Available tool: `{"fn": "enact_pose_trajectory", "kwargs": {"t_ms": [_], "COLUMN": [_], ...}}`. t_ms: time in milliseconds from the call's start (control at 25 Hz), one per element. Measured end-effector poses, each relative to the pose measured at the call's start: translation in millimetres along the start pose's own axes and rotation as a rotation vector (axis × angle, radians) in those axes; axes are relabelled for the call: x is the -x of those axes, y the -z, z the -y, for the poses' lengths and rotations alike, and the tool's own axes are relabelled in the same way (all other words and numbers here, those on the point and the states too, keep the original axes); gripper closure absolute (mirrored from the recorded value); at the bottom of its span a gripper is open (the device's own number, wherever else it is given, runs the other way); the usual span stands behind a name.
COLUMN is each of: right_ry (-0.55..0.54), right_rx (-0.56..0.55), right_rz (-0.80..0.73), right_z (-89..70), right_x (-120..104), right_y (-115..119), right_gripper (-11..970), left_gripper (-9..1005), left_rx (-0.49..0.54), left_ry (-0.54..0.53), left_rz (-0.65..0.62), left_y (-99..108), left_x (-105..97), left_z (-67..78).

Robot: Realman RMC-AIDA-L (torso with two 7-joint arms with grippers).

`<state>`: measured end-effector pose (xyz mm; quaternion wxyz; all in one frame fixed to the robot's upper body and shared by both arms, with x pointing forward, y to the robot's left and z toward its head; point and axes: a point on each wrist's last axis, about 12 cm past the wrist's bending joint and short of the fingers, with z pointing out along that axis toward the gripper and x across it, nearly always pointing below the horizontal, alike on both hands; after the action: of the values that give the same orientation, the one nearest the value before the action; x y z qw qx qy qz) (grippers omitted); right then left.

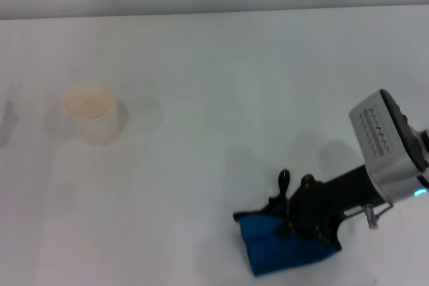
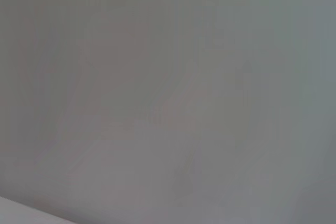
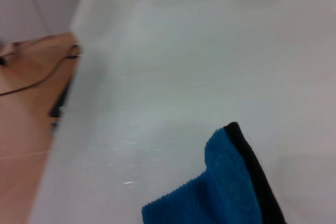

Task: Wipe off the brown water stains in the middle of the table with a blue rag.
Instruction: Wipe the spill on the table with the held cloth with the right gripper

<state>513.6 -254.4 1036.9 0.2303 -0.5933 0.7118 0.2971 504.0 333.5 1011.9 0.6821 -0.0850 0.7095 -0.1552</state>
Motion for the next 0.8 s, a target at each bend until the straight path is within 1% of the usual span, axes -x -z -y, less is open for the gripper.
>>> {"fn": "enact_pose_trajectory", "kwargs": {"t_ms": [120,200,400,560,800], "right_ry": [-0.014,-0.018,-0.010,-0.011,-0.031], "right_rx": [-0.110,-0.165,-0.268,-0.327,-0.380], "right_rz": [0.011,0.010,-0.011,-0.002,0.069], "right_z": [13.2,20.1,33.6,41.4,48.0], "right_x": [0,0,1,5,15], "right_y": [5,7,10,11,13], "right_gripper": [898,898,898,899,899], "left_gripper": [109,109,110,110,111], "left_rx": [0.000,0.000,0.000,-0.002,-0.004], "left_ry": [0.000,0.000,0.000,0.000,0.001], "left_rz": [0.002,0.002,0.000,0.003,0.004], "left_y": [1,1,0,0,0], "left_x": [0,0,0,0,0], "left_z": [-0.2,-0.3,0.0,0.3,0.7]}}
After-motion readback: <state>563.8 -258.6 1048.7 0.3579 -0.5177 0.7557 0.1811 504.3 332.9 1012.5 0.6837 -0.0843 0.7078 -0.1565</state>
